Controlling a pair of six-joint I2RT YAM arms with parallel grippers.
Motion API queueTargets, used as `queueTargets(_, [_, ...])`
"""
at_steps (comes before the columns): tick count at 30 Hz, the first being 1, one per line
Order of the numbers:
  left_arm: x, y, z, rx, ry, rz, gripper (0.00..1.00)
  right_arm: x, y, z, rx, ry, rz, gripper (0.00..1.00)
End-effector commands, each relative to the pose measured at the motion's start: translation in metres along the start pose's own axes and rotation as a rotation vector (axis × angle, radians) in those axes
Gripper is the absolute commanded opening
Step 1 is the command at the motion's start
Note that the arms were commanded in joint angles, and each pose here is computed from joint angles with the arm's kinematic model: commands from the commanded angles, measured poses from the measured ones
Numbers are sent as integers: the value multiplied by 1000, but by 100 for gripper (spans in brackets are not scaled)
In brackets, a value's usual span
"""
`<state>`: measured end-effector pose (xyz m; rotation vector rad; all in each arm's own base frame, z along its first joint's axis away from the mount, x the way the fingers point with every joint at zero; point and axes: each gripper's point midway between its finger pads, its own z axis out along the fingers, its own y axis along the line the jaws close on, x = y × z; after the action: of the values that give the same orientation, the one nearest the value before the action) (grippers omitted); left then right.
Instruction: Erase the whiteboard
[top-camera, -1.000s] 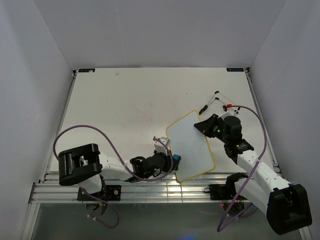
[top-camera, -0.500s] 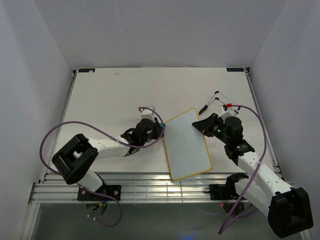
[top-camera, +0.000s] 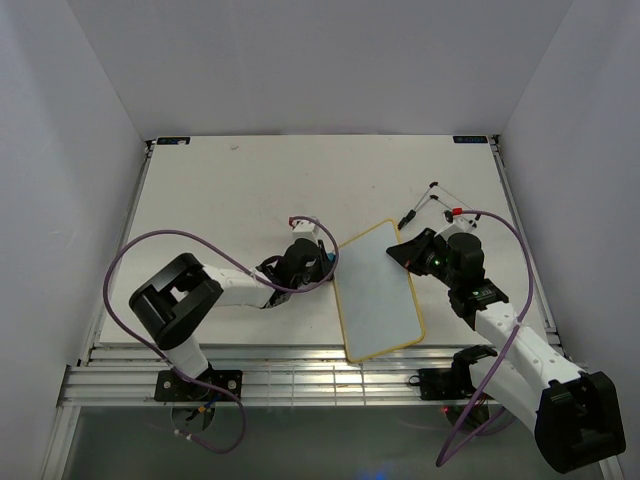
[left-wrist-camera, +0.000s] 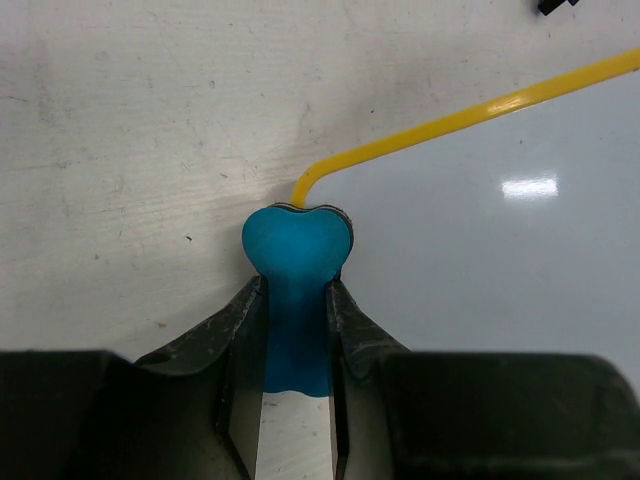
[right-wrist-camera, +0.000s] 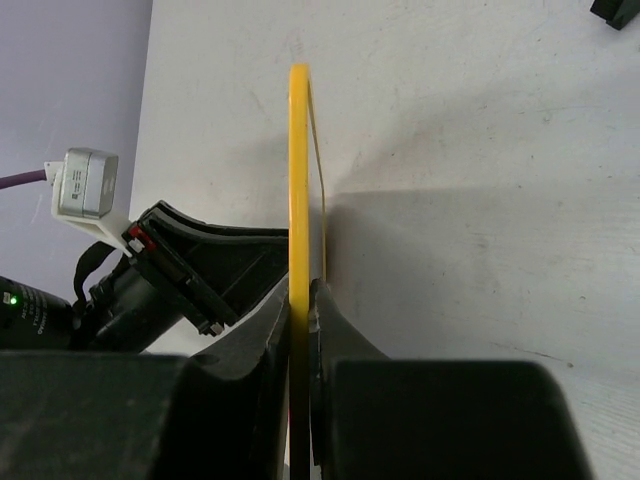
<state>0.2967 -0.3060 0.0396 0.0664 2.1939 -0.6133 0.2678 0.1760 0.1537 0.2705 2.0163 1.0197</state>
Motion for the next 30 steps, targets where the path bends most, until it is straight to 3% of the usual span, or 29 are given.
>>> queueTargets(1, [9, -8, 4, -24, 0, 20, 0, -35, 47, -4, -142, -101, -1, 8])
queueTargets(12, [42, -29, 4, -42, 87, 18, 0, -35, 41, 0, -112, -105, 5, 8])
queueTargets(23, [73, -32, -4, -178, 68, 58, 0, -41, 51, -3, -141, -127, 28, 8])
queueTargets(30, [94, -63, -15, -90, 114, 64, 0, -41, 54, -3, -157, -127, 39, 8])
